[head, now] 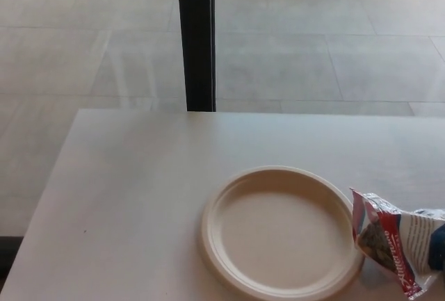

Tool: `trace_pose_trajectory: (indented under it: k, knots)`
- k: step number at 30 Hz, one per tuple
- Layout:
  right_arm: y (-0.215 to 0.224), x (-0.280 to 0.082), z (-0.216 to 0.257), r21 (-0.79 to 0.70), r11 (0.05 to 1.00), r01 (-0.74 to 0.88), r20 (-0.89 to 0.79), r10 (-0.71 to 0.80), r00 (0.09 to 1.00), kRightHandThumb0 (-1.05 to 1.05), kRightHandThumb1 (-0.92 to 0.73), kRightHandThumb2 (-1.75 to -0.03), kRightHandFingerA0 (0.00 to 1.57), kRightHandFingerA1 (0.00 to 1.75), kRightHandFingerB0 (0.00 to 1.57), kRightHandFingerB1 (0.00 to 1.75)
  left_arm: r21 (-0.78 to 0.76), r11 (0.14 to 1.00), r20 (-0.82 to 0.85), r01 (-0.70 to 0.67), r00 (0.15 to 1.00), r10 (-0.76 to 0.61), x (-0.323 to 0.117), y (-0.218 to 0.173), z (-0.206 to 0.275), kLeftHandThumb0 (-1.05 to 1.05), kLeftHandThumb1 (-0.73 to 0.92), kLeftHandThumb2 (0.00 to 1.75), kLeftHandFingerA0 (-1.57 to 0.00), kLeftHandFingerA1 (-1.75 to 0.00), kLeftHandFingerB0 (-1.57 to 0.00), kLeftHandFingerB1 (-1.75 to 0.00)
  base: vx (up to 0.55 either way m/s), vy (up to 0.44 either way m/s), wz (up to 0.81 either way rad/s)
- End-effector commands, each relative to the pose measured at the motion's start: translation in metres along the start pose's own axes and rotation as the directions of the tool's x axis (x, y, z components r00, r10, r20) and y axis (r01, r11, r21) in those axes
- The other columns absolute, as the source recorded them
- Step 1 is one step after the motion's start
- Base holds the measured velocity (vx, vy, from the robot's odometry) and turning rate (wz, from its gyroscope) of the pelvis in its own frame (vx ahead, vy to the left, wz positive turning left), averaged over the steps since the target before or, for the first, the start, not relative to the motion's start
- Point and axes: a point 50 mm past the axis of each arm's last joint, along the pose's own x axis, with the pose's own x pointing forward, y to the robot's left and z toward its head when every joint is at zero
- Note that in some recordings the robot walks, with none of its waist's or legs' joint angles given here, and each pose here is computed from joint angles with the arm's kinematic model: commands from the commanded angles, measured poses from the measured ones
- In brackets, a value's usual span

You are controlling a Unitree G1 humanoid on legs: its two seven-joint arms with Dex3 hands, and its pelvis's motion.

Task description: The robot uses its right hand to pick up a bag of sunflower seeds kept in the middle of the desk and tilts it over a plate kept next to it to pour out a few seeds and then puts the bag of seeds back on the desk

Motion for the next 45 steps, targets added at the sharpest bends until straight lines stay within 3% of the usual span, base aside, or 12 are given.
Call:
trace_pose_trajectory:
  k: [1, 7, 8, 11, 12, 22, 23, 24, 25, 26, 44, 45]
  knots:
    - [0.026, 0.001, -0.004, -0.150, 0.965, -0.217, -0.083, 0.207, 0.975, -0.82, -0.50, -0.90, 0.01, 0.32, 0.00, 0.11, -0.005, 1.000, 0.022, -0.015, 1.000, 0.016, -0.001, 0.004, 0.004, -0.79, 0.73, 0.62, -0.49, -0.49, -0.36, -0.33, 0.00, 0.000, 0.00]
    - [0.036, 0.006, -0.016, -0.188, 0.940, -0.286, -0.155, 0.259, 0.953, -0.85, -0.51, -0.92, 0.01, 0.21, 0.00, 0.10, 0.018, 1.000, 0.030, -0.009, 1.000, 0.008, -0.002, 0.005, 0.004, -0.85, 0.60, 1.00, -0.44, -0.58, -0.27, -0.47, 0.00, 0.000, 0.00]
    - [0.036, 0.007, -0.017, -0.192, 0.939, -0.286, -0.157, 0.258, 0.953, -0.85, -0.51, -0.92, 0.00, 0.18, 0.00, 0.10, 0.010, 1.000, 0.027, -0.012, 1.000, 0.012, -0.002, 0.005, 0.004, -0.80, 0.72, 0.62, -0.51, -0.48, -0.37, -0.34, 0.00, 0.000, 0.00]
    - [0.037, 0.009, -0.019, -0.213, 0.931, -0.298, -0.179, 0.262, 0.948, -0.86, -0.52, -0.93, 0.00, 0.17, 0.00, 0.10, -0.007, 1.000, 0.023, -0.012, 1.000, 0.012, -0.001, 0.005, 0.004, -0.87, 0.61, 0.98, -0.49, -0.59, -0.31, -0.47, 0.00, 0.000, 0.00]
    - [0.037, 0.010, -0.019, -0.218, 0.928, -0.301, -0.183, 0.264, 0.947, -0.85, -0.52, -0.92, 0.02, 0.25, 0.00, 0.11, 0.005, 1.000, 0.020, -0.012, 1.000, 0.012, -0.001, 0.005, 0.005, -0.83, 0.70, 0.65, -0.52, -0.50, -0.36, -0.34, 0.00, 0.000, 0.00]
    - [0.051, 0.011, -0.027, -0.284, 0.887, -0.365, -0.223, 0.309, 0.924, -0.77, -0.61, -0.58, 0.00, 0.31, 0.00, 0.17, 0.039, 0.999, 0.015, -0.020, 1.000, 0.019, 0.000, 0.004, 0.005, -0.82, 0.71, 0.65, -0.53, -0.50, -0.37, -0.34, 0.00, 0.000, 0.00]
    - [0.053, 0.010, -0.028, -0.303, 0.875, -0.378, -0.227, 0.319, 0.920, -0.77, -0.47, -0.89, 0.00, 0.24, 0.00, 0.16, 0.039, 0.999, 0.016, -0.019, 1.000, 0.018, 0.000, 0.004, 0.005, -0.83, 0.70, 0.65, -0.53, -0.50, -0.37, -0.35, 0.00, 0.000, 0.00]
    - [0.056, 0.010, -0.030, -0.324, 0.859, -0.396, -0.242, 0.330, 0.913, -0.72, -0.44, -0.87, 0.01, 0.25, 0.00, 0.20, 0.038, 0.999, 0.013, -0.018, 1.000, 0.017, 0.000, 0.004, 0.004, -0.87, 0.61, 1.00, -0.49, -0.59, -0.31, -0.46, 0.00, 0.000, 0.00]
    - [0.059, 0.010, -0.031, -0.334, 0.850, -0.407, -0.251, 0.336, 0.908, -0.72, -0.45, -0.86, 0.00, 0.24, 0.00, 0.20, 0.034, 0.999, 0.012, -0.018, 1.000, 0.018, 0.000, 0.003, 0.004, -0.82, 0.71, 0.62, -0.55, -0.52, -0.38, -0.35, 0.00, 0.000, 0.00]
    - [0.061, 0.009, -0.033, -0.345, 0.841, -0.418, -0.262, 0.341, 0.903, -0.76, -0.46, -0.87, 0.00, 0.22, 0.00, 0.18, 0.027, 0.999, 0.011, -0.019, 1.000, 0.019, 0.000, 0.003, 0.004, -0.88, 0.60, 0.99, -0.49, -0.59, -0.31, -0.46, 0.00, 0.000, 0.00]
    - [0.072, 0.009, -0.057, -0.529, 0.645, -0.551, -0.390, 0.391, 0.833, -0.68, -0.38, -0.82, 0.00, 0.21, 0.00, 0.19, 0.042, 0.999, 0.006, -0.012, 1.000, 0.012, 0.000, 0.002, 0.002, -0.83, 0.70, 0.64, -0.53, -0.50, -0.37, -0.34, 0.00, 0.000, 0.00]
    - [0.074, 0.011, -0.057, -0.534, 0.645, -0.547, -0.385, 0.390, 0.836, -0.68, -0.38, -0.82, 0.00, 0.20, 0.00, 0.18, 0.035, 0.999, 0.006, -0.016, 1.000, 0.016, -0.001, 0.002, 0.002, -0.85, 0.61, 0.99, -0.49, -0.59, -0.31, -0.46, 0.00, 0.000, 0.00]
